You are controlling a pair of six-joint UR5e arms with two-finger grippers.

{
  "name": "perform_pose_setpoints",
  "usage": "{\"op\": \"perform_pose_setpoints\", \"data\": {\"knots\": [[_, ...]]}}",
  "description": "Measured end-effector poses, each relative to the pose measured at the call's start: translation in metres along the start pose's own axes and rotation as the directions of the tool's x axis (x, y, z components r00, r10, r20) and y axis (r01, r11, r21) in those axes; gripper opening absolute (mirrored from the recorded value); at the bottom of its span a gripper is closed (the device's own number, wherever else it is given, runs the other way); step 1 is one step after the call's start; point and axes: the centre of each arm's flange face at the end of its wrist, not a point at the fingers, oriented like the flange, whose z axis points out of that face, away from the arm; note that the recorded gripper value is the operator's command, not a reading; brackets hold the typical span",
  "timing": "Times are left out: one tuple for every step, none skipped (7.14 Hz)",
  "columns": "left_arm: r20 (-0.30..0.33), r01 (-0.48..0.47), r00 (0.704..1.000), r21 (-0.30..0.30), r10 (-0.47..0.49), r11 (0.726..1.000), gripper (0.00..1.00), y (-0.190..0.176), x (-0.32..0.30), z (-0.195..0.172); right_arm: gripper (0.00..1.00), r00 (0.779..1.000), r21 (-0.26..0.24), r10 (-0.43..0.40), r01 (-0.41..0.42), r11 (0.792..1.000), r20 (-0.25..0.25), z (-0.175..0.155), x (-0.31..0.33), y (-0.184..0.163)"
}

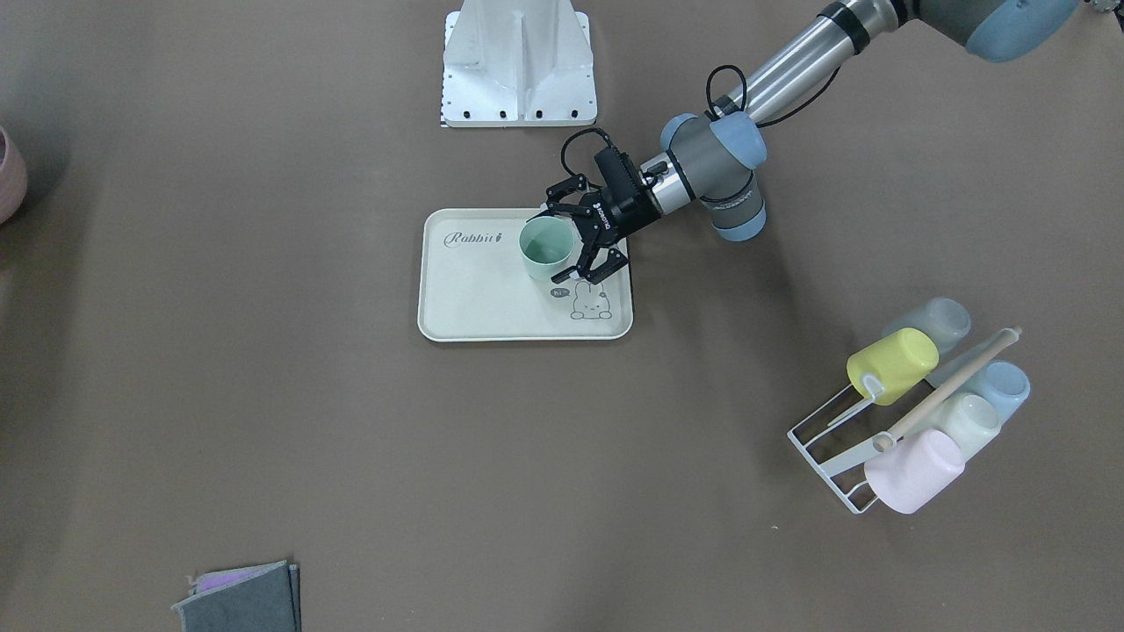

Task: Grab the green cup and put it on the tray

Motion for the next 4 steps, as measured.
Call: {"op": "perform_pose_setpoints", "data": {"knots": [[-0.004,0.000,1.000,0.008,0.000,1.000,0.99,-0.006,0.004,-0.001,1.00,1.000,0.002,-0.003,0.003,1.000,0.000,-0.001,0.000,0.001],[-0.007,0.001,1.000,0.009,-0.001,1.000,0.99,-0.016,0.010,0.001,1.00,1.000,0.003,-0.004,0.004,1.000,-0.004,0.004,0.003,-0.001],[-0.007,0.002,1.000,0.007,-0.002,1.000,0.99,-0.029,0.015,0.003,1.00,1.000,0.010,-0.007,0.007,1.000,0.007,0.014,0.010,-0.005],[-0.005,0.003,1.000,0.000,-0.003,1.000,0.99,-0.046,0.022,0.005,1.00,0.999,0.020,0.000,-0.001,1.000,0.047,0.022,0.017,-0.004]]}}
